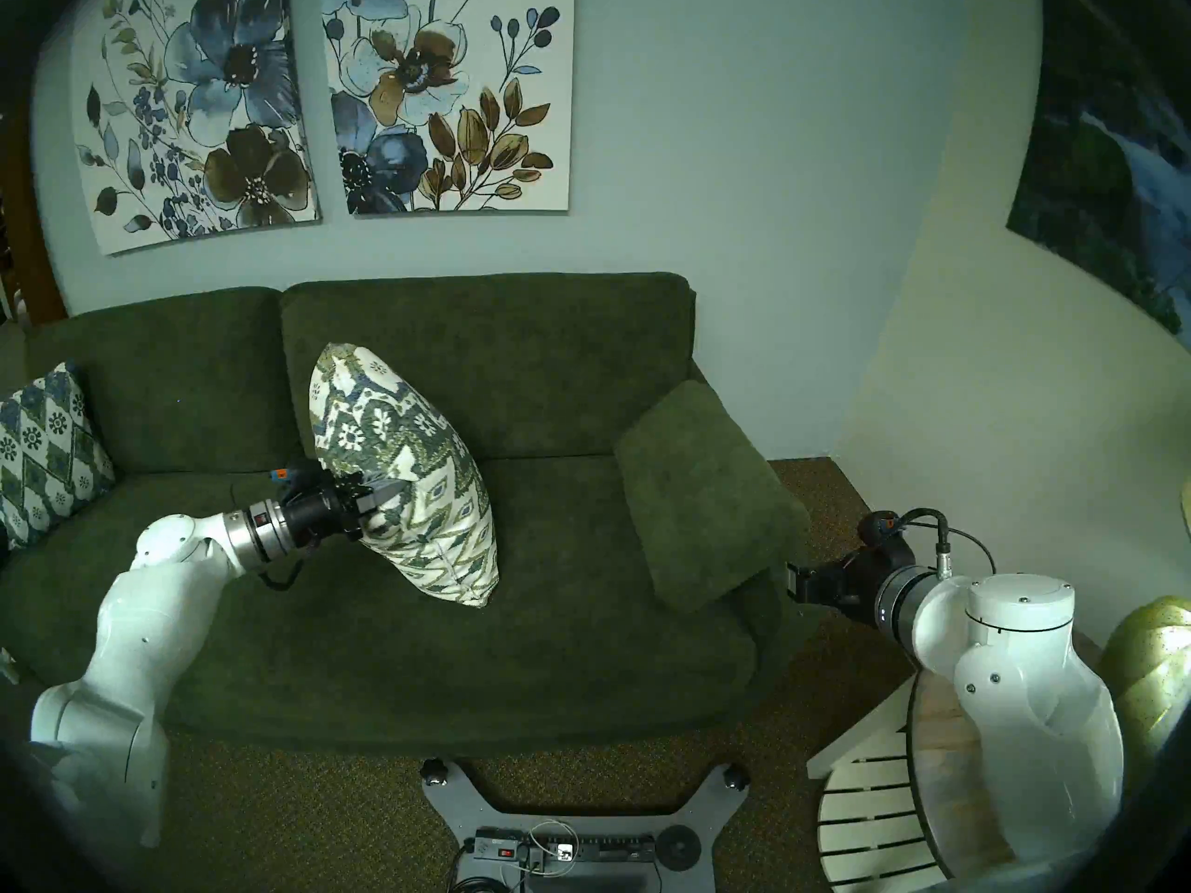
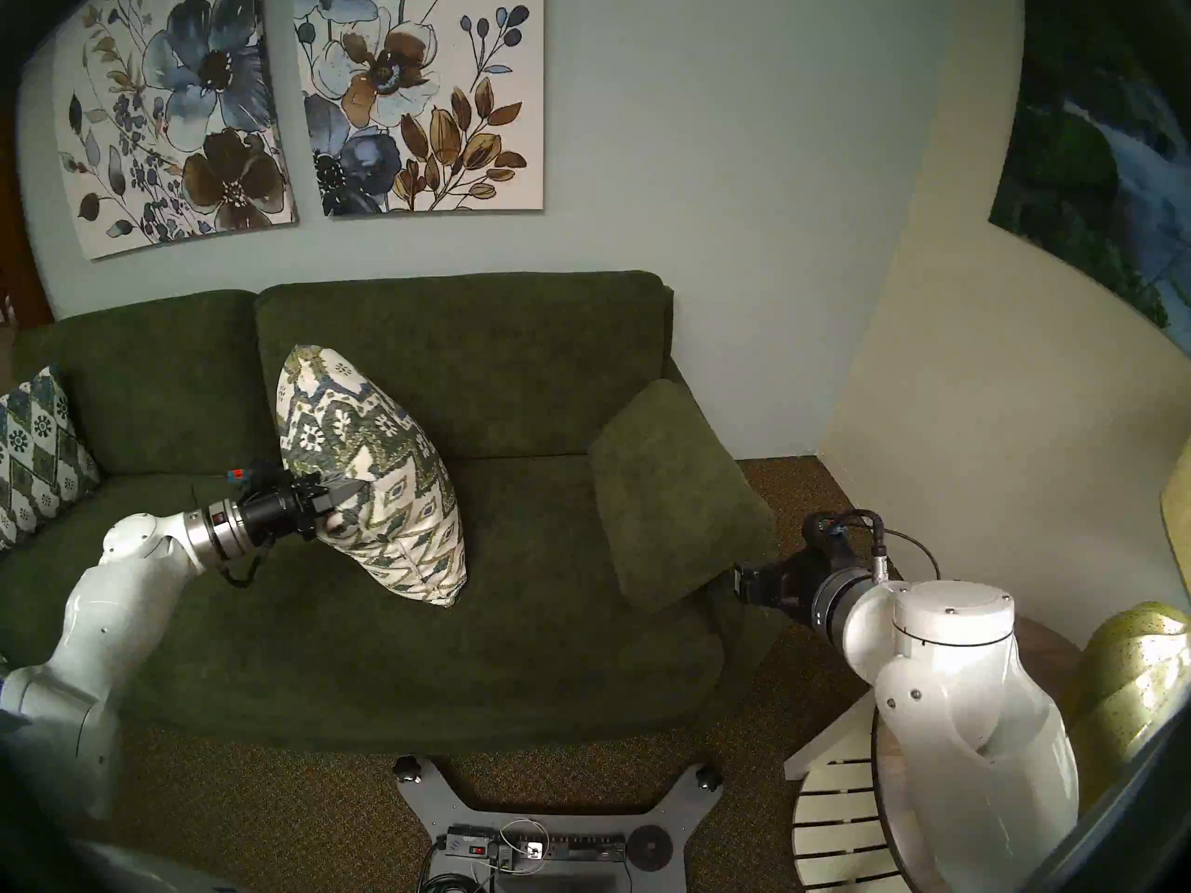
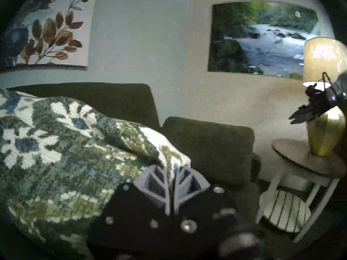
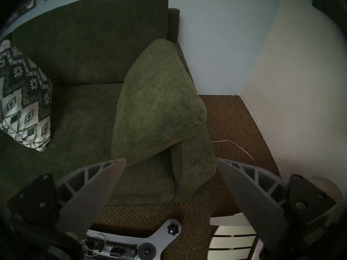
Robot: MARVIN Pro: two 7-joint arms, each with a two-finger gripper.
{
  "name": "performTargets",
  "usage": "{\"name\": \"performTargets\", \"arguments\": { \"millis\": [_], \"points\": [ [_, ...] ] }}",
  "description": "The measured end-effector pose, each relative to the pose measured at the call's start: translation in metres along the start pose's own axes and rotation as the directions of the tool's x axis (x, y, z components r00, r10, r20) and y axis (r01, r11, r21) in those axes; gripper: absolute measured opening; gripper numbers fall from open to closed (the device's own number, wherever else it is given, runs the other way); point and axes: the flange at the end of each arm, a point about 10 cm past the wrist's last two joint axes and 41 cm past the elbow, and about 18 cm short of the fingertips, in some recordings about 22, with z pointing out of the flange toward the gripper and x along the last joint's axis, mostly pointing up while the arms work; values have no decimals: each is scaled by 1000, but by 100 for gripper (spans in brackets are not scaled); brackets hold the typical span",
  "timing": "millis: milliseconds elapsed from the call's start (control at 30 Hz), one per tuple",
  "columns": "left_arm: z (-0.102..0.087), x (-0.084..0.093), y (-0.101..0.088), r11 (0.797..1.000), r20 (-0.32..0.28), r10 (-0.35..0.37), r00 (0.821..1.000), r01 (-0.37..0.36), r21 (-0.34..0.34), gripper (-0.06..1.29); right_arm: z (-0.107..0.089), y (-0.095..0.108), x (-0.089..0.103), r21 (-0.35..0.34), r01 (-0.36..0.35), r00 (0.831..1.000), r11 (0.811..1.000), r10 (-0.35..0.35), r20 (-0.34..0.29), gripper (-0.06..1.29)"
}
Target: Fix throw pillow on sofa
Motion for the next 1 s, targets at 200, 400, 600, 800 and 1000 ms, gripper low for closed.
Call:
{"name": "performTargets", "arguments": {
  "millis": [200,400,600,800,1000],
  "points": [
    [41,-16,42,985,-23,-56,998,52,-167,-2,0,0,0,0,0,1000,1000,0,0,124],
    [65,-28,78,957,-34,-105,994,92,-276,-2,0,0,0,0,0,1000,1000,0,0,124],
    [79,-29,105,934,-53,-136,989,110,-340,-2,0,0,0,0,0,1000,1000,0,0,124],
    [85,-19,118,929,-85,-142,986,103,-356,-2,0,0,0,0,0,1000,1000,0,-1,124],
    [92,-7,119,948,-110,-140,984,101,-302,-2,0,0,0,1,0,1000,1000,0,-1,124]
  ]
}}
